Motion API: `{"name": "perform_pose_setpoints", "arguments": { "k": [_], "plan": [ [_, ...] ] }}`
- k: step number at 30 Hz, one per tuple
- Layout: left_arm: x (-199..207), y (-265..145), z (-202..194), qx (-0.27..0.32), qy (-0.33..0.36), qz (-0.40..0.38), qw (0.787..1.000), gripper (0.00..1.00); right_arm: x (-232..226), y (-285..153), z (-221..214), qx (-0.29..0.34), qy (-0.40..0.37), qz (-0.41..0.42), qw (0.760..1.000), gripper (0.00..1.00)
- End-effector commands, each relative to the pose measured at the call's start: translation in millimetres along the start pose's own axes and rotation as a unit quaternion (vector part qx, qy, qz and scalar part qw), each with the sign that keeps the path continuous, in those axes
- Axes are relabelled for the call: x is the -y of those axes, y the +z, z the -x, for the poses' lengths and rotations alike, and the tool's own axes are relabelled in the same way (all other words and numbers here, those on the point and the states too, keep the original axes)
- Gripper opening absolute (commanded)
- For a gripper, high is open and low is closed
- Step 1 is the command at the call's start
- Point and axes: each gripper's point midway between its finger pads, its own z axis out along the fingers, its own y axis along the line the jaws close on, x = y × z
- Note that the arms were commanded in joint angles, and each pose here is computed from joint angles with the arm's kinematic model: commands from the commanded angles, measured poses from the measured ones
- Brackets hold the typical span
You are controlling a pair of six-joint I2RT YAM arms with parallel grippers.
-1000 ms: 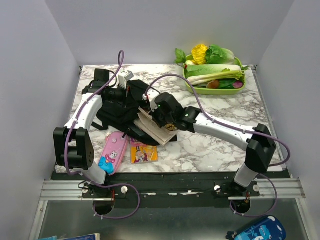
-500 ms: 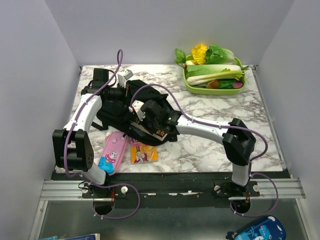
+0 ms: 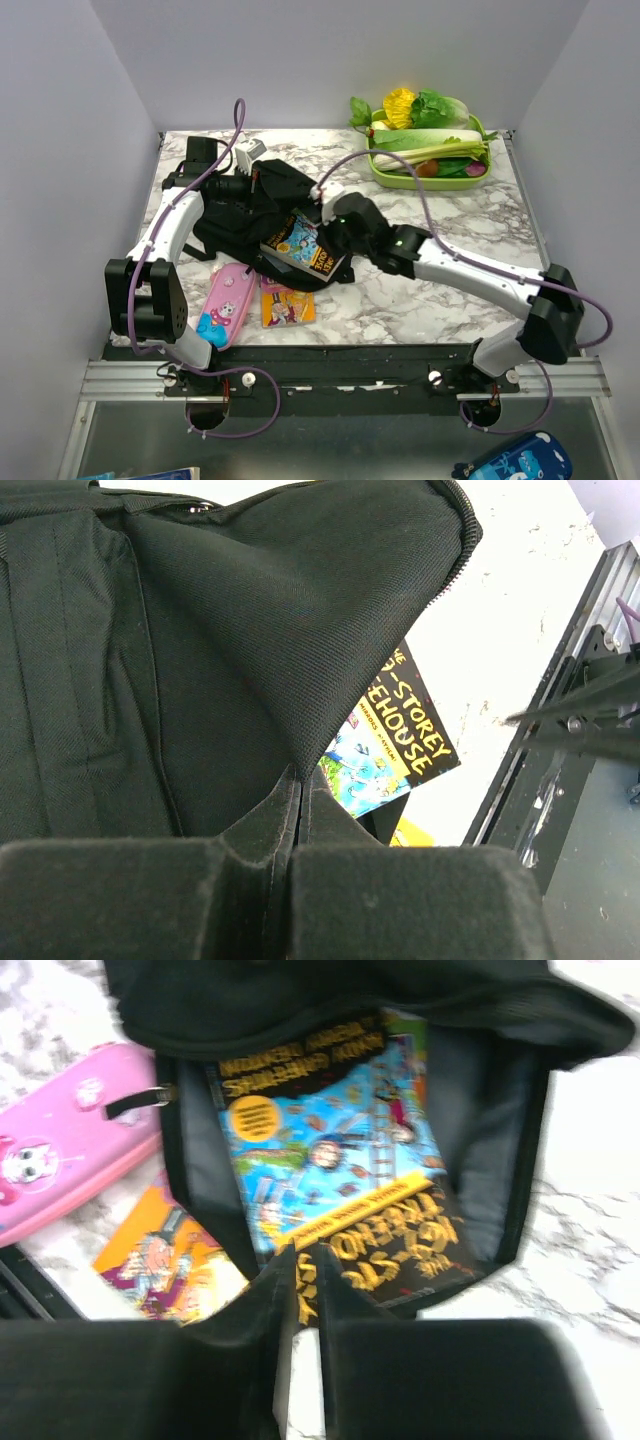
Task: Pack the student bag
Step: Place the book in the student bag.
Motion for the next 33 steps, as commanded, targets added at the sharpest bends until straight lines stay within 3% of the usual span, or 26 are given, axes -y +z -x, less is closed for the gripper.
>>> {"name": "perform_pose_setpoints", "arguments": {
  "k": [1,9,15,33],
  "plan": [
    [24,-7,16,0.021,0.017,-0.037,0.999,0.0,43,-10,-24,0.003,0.081,-0.064,0.995,0.04],
    [25,-7,16,0.02,0.018,-0.038,0.999,0.0,38,-10,-96,-0.054,0.136,-0.056,0.988,0.01],
    [25,-7,15,0.02,0.019,-0.038,0.999,0.0,33,-6,-106,-0.062,0.144,-0.043,0.987,0.01],
    [26,-8,16,0.021,0.02,-0.034,0.999,0.0,-5,83,-14,0.031,0.191,0.043,0.98,0.01]
  ]
}}
